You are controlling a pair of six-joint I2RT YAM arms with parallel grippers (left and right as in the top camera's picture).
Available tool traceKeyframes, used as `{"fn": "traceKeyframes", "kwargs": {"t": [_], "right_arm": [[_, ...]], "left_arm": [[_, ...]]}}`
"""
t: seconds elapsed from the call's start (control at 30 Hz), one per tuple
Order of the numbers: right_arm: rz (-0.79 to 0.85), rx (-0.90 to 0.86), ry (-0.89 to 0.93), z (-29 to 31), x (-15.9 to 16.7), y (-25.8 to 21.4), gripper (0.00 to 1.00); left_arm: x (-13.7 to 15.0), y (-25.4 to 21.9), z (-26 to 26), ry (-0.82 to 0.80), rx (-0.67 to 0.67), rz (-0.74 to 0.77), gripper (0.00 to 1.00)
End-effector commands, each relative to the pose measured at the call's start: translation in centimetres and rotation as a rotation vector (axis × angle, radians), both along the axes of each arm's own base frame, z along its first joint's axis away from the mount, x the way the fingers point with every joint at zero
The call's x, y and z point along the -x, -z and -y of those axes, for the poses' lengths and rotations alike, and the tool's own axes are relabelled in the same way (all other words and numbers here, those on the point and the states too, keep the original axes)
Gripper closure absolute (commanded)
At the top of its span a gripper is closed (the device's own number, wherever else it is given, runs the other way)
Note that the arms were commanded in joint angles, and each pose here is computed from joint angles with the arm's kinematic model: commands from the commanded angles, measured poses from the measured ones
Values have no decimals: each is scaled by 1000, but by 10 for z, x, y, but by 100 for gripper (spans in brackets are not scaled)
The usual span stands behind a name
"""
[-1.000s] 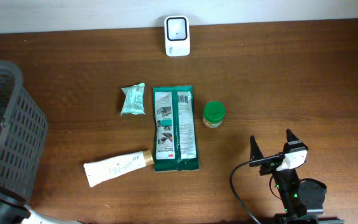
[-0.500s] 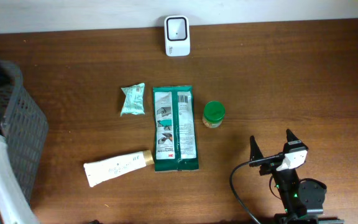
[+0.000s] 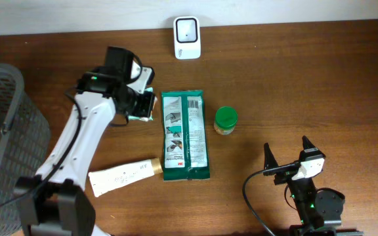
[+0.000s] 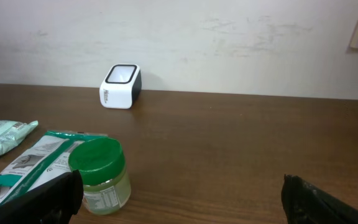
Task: Scan the item barcode
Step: 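Place the orange packet beside the wipes pack and withdraw left arm, then reach the right gripper to the green-lidded jar and grasp it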
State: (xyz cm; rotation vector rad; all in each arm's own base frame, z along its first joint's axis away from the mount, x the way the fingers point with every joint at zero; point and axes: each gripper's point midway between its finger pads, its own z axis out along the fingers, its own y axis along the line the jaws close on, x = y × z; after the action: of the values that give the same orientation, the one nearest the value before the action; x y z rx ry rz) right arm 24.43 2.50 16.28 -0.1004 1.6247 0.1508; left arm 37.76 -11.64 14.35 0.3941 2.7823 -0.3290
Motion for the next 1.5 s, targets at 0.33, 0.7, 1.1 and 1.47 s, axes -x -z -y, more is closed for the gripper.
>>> {"fn": "traceKeyframes", "kwargs": {"t": [0.33, 0.7, 1.1, 1.47], "right_arm": [[-2, -1, -6, -1, 0, 2, 2], [-2, -1, -6, -1, 0, 2, 2], [-5, 100, 119, 22, -2, 5, 2], [20, -73, -350, -57, 19, -47, 2]], "left_arm": [[33, 101, -6, -76, -92, -288, 100], [-2, 9, -1, -83, -28, -27, 6], [-23, -73, -87, -273, -64, 208, 1], [-40, -84, -145, -371, -93, 295, 1]]}}
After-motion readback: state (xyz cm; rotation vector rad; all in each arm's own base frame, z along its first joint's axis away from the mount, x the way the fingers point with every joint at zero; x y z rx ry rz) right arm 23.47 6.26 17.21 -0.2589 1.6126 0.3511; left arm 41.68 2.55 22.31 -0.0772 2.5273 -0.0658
